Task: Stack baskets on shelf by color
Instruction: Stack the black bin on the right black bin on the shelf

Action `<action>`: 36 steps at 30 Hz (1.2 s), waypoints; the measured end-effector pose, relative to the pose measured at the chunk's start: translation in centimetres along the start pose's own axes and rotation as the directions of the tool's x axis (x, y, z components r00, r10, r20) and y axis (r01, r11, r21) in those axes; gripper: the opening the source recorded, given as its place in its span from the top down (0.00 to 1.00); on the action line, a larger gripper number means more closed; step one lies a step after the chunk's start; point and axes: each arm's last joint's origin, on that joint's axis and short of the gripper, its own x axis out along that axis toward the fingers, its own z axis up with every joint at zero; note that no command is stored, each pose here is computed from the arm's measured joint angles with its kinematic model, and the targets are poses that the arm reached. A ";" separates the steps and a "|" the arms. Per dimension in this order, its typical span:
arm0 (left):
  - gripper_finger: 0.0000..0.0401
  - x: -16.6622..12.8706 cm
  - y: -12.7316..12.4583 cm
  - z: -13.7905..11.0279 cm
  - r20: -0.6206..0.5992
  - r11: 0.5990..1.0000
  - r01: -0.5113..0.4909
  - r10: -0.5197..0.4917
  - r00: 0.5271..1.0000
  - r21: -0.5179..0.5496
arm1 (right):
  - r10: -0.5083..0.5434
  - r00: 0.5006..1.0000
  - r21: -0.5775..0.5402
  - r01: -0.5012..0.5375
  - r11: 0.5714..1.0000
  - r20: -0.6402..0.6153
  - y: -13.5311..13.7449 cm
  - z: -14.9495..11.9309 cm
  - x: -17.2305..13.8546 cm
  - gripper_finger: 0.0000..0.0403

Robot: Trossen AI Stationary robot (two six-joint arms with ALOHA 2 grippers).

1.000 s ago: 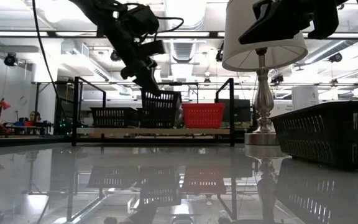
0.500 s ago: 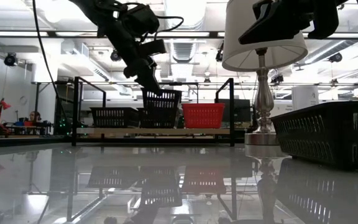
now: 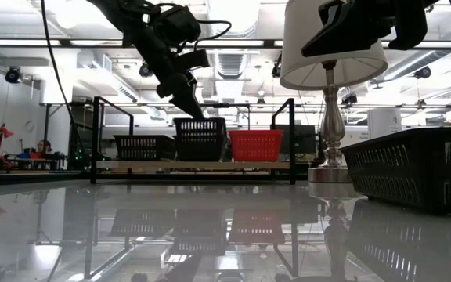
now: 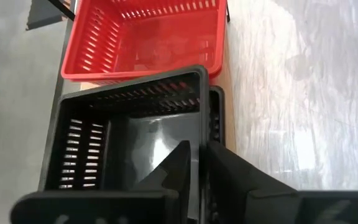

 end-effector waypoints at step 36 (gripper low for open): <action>0.89 -4.2 -8.0 4.2 0.195 0.989 0.135 -0.143 0.970 0.055 | 0.006 1.000 0.038 -0.006 0.999 -0.013 0.1 -0.1 0.0 0.98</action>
